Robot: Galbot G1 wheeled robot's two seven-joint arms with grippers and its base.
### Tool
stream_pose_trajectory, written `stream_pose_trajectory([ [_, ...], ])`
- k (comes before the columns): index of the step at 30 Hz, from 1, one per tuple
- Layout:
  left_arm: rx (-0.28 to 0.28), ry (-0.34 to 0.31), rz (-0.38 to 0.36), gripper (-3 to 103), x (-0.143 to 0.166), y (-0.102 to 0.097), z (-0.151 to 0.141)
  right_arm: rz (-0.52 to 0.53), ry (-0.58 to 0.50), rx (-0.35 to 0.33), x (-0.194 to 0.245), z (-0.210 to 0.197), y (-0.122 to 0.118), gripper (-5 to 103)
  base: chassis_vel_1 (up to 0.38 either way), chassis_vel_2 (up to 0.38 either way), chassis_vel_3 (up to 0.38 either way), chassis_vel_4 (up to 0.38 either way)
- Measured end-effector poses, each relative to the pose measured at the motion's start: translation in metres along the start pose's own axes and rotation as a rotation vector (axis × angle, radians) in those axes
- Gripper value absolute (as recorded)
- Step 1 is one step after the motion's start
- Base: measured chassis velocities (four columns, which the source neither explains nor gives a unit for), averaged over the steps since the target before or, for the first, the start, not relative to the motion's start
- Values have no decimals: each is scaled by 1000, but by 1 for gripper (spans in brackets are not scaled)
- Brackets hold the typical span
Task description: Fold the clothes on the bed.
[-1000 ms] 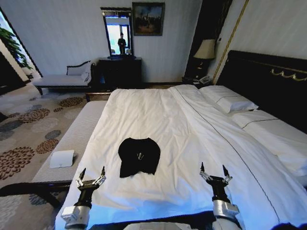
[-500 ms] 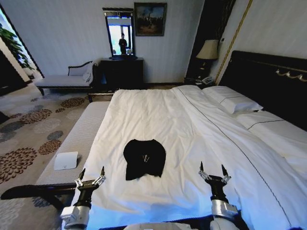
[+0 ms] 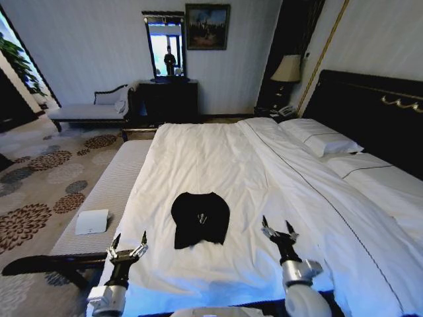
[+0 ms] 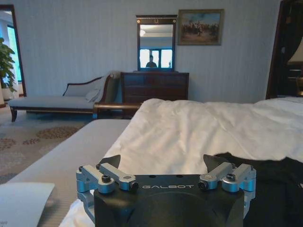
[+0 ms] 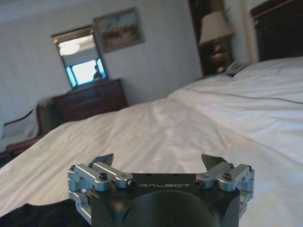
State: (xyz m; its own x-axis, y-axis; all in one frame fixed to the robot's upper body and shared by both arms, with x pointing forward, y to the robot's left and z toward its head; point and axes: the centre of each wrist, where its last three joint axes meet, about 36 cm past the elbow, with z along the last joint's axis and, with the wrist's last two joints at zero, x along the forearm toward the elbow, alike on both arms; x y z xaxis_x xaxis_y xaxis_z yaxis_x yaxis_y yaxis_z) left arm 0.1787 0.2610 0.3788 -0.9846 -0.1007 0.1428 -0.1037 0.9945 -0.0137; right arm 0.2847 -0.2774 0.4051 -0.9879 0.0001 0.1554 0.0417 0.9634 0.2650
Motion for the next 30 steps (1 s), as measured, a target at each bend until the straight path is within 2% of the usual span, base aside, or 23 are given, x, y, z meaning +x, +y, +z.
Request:
stream_pose_trajectory([
  [3,1,5,1,98,1,-2,3,-34,35,16,-22,-20,-9,100,0,0,0,0],
  [6,2,4,-5,98,2,-3,5,-98,99,-8,-49,-37,-22,100,0,0,0,0],
  [11,-1,0,-11,98,2,-2,4,-160,160,-46,-70,-34,-26,100,0,0,0,0],
  [19,-14,-4,-13,98,4,-2,1,-274,284,-177,-117,-35,-12,100,0,0,0,0],
  [20,-14,-4,-13,98,4,-2,1,-274,284,-177,-117,-35,-12,100,0,0,0,0],
  [24,-19,-11,-27,98,6,2,-1,-334,359,-287,-139,-37,2,100,0,0,0,0],
  [25,-19,-11,-27,98,6,2,-1,-334,359,-287,-139,-37,2,100,0,0,0,0],
  [27,-23,-14,-34,98,5,4,-3,-357,408,-346,-152,-38,7,100,0,0,0,0],
  [30,-24,-18,-39,98,6,4,-4,-378,463,-378,-168,-40,7,100,0,0,0,0],
])
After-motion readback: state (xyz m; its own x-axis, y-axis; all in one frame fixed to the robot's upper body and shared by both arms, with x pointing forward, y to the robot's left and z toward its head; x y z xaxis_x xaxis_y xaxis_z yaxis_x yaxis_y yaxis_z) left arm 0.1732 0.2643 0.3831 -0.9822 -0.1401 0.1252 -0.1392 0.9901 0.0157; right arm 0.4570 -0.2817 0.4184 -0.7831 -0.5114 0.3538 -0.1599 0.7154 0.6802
